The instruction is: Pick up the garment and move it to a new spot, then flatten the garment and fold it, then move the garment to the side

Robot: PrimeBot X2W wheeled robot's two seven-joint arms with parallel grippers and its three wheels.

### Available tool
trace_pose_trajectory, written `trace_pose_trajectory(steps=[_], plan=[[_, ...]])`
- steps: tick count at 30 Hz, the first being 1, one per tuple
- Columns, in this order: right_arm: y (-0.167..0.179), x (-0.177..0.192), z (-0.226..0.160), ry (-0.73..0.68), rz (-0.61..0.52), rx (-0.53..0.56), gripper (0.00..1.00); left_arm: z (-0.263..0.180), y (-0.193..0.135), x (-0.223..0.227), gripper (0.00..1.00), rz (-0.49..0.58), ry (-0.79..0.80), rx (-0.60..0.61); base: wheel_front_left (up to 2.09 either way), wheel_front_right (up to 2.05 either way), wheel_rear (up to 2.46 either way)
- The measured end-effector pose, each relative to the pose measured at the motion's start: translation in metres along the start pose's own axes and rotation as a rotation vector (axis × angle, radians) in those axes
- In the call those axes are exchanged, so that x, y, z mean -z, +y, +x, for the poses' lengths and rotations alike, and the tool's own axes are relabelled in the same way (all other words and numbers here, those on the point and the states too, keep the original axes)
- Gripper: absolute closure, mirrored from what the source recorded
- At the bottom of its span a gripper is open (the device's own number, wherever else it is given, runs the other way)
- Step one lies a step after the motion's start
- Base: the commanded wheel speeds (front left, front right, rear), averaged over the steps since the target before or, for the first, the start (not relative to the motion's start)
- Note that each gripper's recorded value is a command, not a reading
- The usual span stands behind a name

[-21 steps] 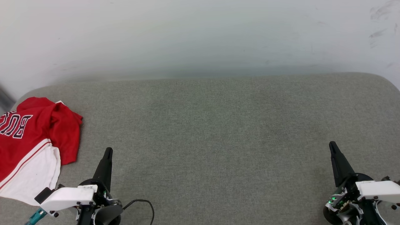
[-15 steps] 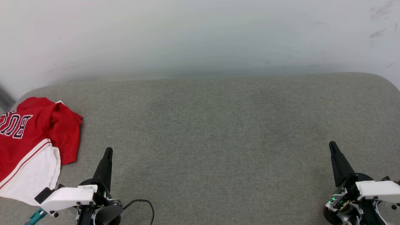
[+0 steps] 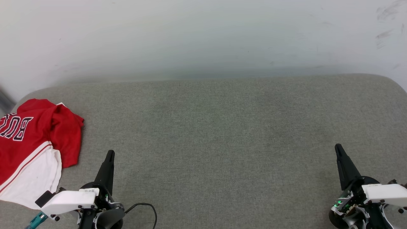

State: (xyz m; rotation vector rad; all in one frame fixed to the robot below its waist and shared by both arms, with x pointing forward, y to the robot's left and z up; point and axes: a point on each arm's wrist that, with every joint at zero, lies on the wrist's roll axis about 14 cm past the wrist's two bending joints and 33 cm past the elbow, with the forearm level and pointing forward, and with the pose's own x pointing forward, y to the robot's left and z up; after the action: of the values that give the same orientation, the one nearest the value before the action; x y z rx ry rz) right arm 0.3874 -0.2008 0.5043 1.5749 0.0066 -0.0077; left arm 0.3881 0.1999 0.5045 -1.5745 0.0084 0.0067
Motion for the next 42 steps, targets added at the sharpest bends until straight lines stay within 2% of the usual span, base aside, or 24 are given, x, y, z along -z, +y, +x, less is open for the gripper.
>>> trace_pose_trajectory(steps=[14,15,21,35,42], plan=[[0.0,0.0,0.0,0.0,0.0,0.0,1.0,0.0,0.0,0.0,1.0,0.0,0.0,0.0,0.0,0.0,0.0],[-0.003,0.0,-0.001,0.0,0.001,0.008,0.0,-0.001,0.003,0.0,0.0,-0.001,0.0,-0.008,0.0,0.0,0.0],[-0.032,-0.001,-0.015,-0.008,0.005,0.096,0.0,-0.016,0.034,0.001,0.0,-0.009,-0.006,-0.1,0.0,0.0,0.0],[-0.033,0.003,-0.016,-0.028,-0.056,0.099,0.0,-0.02,0.03,-0.006,0.0,0.046,-0.06,-0.089,0.0,0.0,0.0],[-0.032,-0.001,-0.017,-0.043,-0.17,0.101,0.0,-0.024,0.032,-0.021,0.0,0.14,-0.111,-0.102,0.0,0.0,0.0]])
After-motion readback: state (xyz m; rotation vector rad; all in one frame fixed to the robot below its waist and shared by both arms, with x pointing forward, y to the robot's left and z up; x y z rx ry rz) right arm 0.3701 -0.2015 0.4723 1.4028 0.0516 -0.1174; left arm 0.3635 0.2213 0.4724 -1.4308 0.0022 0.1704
